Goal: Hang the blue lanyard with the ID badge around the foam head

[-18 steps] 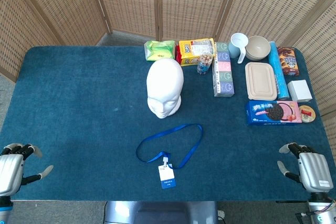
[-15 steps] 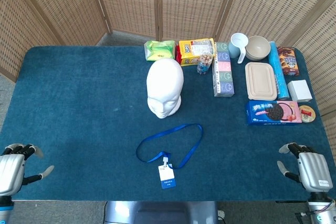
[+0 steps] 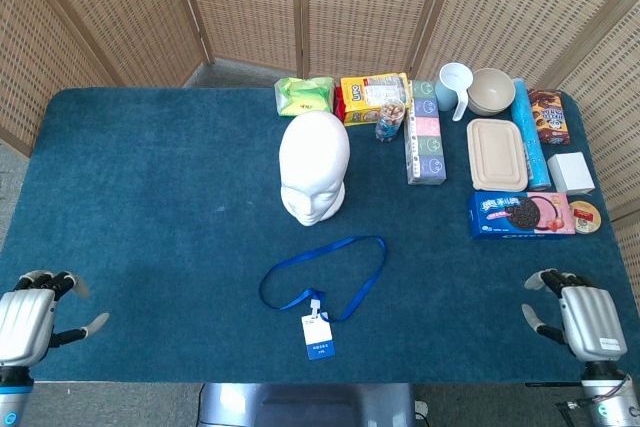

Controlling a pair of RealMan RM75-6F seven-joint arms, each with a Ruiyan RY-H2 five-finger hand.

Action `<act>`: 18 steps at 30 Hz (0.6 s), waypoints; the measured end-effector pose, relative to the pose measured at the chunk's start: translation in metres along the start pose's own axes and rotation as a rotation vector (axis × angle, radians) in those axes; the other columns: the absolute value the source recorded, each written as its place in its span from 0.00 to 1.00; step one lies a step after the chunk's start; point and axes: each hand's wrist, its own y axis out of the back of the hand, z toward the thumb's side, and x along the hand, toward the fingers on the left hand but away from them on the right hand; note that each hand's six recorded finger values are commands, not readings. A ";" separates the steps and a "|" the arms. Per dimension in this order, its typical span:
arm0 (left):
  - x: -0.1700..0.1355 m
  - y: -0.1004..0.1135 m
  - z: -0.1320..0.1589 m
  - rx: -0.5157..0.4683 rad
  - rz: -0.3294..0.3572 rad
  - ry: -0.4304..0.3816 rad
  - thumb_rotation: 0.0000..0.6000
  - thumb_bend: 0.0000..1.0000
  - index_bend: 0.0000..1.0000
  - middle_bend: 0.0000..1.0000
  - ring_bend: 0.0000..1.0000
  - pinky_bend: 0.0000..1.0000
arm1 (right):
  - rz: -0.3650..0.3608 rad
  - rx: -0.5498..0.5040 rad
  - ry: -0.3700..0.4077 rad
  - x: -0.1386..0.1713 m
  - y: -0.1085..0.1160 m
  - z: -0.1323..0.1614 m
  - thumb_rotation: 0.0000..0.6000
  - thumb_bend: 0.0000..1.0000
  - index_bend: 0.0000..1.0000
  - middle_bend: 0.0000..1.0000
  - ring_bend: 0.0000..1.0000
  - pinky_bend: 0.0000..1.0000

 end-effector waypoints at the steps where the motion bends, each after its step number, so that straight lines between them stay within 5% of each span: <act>1: 0.002 0.000 0.001 0.001 0.000 -0.003 0.76 0.14 0.53 0.50 0.43 0.29 | 0.001 -0.001 0.004 -0.002 -0.001 0.002 1.00 0.34 0.44 0.46 0.46 0.41; 9: 0.015 -0.003 0.012 0.020 -0.022 -0.045 0.76 0.14 0.53 0.50 0.43 0.28 | 0.035 -0.003 0.057 -0.021 -0.009 0.027 1.00 0.34 0.44 0.50 0.51 0.50; 18: 0.036 -0.001 0.026 0.037 -0.023 -0.099 0.76 0.14 0.53 0.50 0.43 0.28 | 0.045 0.036 0.040 -0.052 -0.025 0.057 1.00 0.33 0.44 0.61 0.77 0.80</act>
